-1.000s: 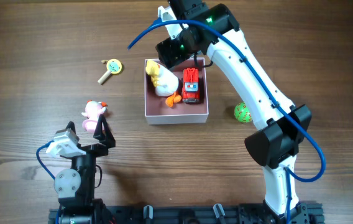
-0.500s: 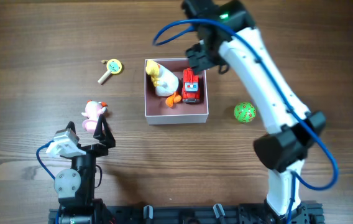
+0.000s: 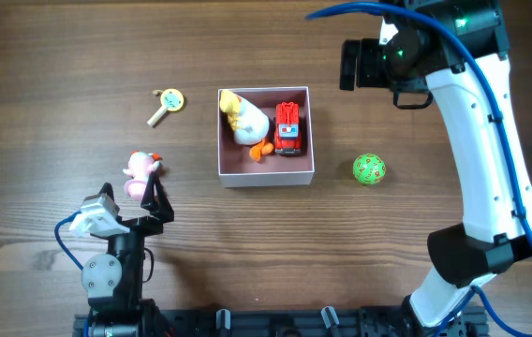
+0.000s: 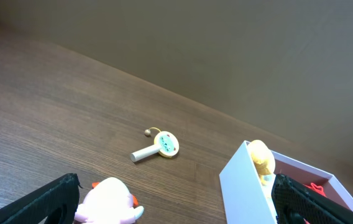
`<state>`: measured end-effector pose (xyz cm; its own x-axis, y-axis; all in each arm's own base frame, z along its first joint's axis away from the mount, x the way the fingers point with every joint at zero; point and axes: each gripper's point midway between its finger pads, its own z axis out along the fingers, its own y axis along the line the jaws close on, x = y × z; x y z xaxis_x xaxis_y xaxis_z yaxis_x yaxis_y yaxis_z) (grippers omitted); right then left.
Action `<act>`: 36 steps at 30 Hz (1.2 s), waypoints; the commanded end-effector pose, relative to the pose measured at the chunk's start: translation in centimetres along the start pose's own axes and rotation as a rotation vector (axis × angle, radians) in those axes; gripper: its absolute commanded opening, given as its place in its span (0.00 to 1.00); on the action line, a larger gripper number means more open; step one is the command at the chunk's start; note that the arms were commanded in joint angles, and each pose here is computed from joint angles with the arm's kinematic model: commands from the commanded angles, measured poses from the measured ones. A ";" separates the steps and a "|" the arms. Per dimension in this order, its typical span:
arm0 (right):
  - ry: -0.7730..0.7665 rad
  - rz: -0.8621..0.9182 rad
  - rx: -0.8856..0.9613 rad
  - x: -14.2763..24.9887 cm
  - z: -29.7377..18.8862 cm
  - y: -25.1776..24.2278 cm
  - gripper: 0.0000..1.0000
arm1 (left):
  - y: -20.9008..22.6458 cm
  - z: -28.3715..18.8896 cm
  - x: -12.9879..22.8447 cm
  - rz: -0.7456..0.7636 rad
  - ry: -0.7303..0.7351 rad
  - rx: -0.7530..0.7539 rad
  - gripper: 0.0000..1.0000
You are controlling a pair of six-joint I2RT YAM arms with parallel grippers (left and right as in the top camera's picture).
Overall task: Pack container
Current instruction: 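Raise the right gripper and move it toward the green ball, then lower the right gripper around the green numbered ball and close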
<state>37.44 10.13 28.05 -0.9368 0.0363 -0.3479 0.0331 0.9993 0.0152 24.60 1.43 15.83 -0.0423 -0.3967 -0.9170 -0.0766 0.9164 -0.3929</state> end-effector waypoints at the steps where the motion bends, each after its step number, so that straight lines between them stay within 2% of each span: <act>1: 0.101 -0.021 -0.018 1.9 2.2 0.5 1.00 | 0.0 0.0 0.2 -0.009 0.008 0.003 1.00; 5: 0.167 -0.011 0.051 3.2 4.0 -1.3 1.00 | 0.0 0.0 0.2 -0.009 0.008 0.003 1.00; 14: 0.327 0.090 0.014 6.0 6.8 -3.2 1.00 | 0.0 0.0 0.2 -0.009 0.008 0.003 1.00; 21: 0.405 0.238 0.195 8.9 9.5 -5.7 1.00 | 0.0 0.0 0.2 -0.009 0.008 0.003 1.00; 28: 0.484 0.189 0.148 11.6 13.2 -5.0 1.00 | 0.0 0.0 0.2 -0.009 0.008 0.003 1.00; 33: 0.500 0.046 -0.086 13.2 17.0 -1.9 1.00 | 0.0 0.0 0.2 -0.009 0.008 0.003 1.00; 36: 0.461 0.045 -0.099 12.9 18.2 -1.7 1.00 | 0.0 0.0 0.2 -0.009 0.008 0.003 1.00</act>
<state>31.44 7.62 7.08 -0.9861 0.1167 0.1179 0.1218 0.9918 0.0375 24.60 1.43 15.82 -0.0427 -0.3964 -0.9171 -0.0767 0.9165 -0.3926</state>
